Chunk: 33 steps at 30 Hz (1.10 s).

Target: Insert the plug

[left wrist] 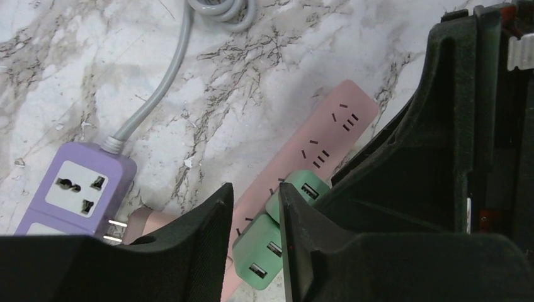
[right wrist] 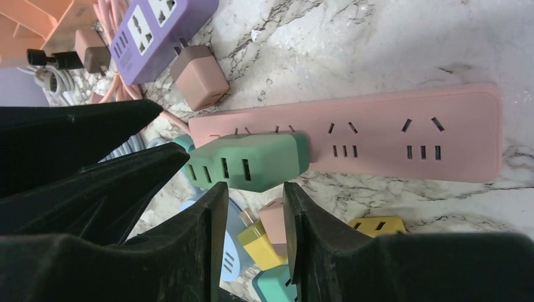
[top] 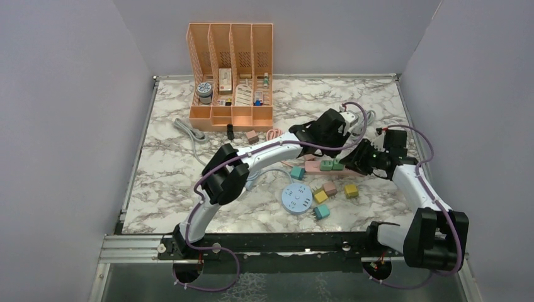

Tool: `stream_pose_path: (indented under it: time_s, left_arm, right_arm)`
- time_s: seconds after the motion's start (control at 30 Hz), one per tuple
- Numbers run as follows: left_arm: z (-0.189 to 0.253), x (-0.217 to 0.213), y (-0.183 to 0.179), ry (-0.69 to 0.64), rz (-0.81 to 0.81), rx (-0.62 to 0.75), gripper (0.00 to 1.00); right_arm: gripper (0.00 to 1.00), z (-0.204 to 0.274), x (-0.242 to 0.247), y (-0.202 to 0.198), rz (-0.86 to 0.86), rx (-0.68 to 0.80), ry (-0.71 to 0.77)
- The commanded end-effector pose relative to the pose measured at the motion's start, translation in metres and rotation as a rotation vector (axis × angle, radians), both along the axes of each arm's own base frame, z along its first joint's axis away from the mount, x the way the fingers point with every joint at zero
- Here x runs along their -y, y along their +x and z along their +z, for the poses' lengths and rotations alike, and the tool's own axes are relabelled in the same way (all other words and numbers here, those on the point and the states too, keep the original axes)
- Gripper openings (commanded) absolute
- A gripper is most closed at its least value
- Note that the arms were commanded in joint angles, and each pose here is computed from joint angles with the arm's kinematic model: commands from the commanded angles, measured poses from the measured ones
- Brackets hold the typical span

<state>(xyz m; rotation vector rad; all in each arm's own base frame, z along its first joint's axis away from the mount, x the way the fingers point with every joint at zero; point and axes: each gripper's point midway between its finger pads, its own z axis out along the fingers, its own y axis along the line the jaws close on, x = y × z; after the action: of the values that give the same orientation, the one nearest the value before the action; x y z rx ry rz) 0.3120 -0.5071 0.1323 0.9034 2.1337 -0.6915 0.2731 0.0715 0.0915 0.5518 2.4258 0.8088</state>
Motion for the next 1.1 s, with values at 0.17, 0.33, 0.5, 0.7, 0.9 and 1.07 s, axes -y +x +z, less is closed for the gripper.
stream_pose_path:
  time_s: [0.17,0.33,0.5,0.7,0.9,1.07]
  left_arm:
    - [-0.029,0.006,-0.023,0.026,-0.124,-0.077,0.29]
    - [-0.048,-0.001,-0.036,0.061,-0.163,-0.111,0.25]
    - [-0.067,-0.009,-0.046,0.114,-0.176,-0.123,0.17]
    - [-0.091,-0.019,-0.055,0.200,-0.182,-0.114,0.12]
    - [-0.106,-0.030,-0.068,0.301,-0.220,-0.083,0.06]
    - [-0.113,-0.033,-0.082,0.331,-0.275,-0.066,0.05]
  right_arm:
    - [0.28,-0.020,0.010,0.003,-0.044,-0.032,-0.075]
    - [0.25,-0.031,0.013,0.000,-0.059,-0.065,-0.095]
    - [0.24,-0.034,0.017,-0.004,-0.081,-0.087,-0.114]
    - [0.20,-0.037,0.017,-0.007,-0.101,-0.107,-0.128]
    - [0.14,-0.042,0.011,-0.017,-0.107,-0.146,-0.142]
    - [0.08,-0.040,0.020,-0.024,-0.169,-0.157,-0.195]
